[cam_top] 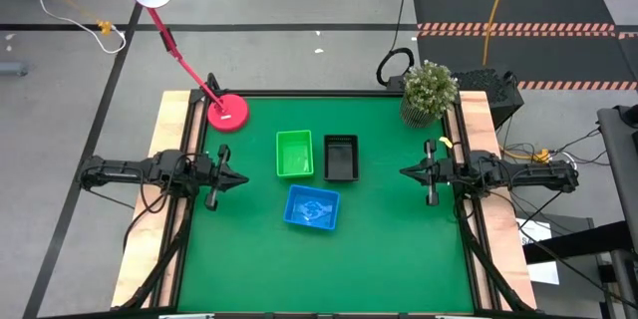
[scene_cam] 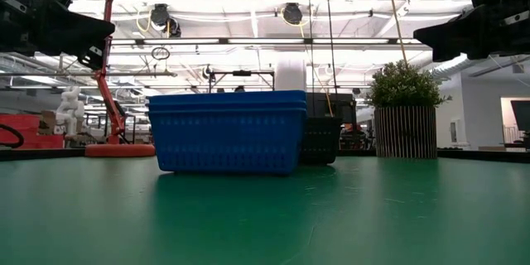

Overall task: Stack baskets by color
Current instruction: Return to Home Position

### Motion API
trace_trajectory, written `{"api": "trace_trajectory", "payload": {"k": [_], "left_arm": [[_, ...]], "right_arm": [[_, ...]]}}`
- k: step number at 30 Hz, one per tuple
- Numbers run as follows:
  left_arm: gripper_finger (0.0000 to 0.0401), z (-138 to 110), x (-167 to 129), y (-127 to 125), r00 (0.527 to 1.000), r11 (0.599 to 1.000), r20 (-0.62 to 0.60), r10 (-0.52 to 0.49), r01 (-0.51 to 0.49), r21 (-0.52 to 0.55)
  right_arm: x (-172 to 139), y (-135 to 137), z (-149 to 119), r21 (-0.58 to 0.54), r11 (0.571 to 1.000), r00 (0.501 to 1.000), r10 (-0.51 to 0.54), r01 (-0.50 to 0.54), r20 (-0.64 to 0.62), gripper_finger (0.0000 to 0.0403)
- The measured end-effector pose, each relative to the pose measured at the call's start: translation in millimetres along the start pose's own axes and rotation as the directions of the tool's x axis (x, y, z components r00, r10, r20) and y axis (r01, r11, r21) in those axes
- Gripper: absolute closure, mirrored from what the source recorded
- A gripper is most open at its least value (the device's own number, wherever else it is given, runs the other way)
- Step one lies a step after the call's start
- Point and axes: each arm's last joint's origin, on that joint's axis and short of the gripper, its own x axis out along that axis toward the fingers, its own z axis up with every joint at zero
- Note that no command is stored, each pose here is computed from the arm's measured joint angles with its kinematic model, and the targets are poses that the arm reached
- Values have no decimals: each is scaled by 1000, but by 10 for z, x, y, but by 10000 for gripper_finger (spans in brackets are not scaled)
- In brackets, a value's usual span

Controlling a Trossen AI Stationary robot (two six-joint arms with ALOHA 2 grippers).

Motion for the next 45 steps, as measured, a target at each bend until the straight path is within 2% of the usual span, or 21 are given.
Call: {"api": "trace_trajectory", "payload": {"k": [7, 16, 45], "left_arm": [[398, 0, 0, 0, 1000, 1000, 0, 0, 0, -5], [370, 0, 0, 0, 1000, 1000, 0, 0, 0, -7], [368, -1, 0, 0, 1000, 1000, -1, -1, 1, -7]], "right_arm": [[0, 0, 0, 0, 1000, 1000, 0, 0, 0, 403], [0, 0, 0, 0, 1000, 1000, 0, 0, 0, 403], [0, 0, 0, 0, 1000, 1000, 0, 0, 0, 403]]}}
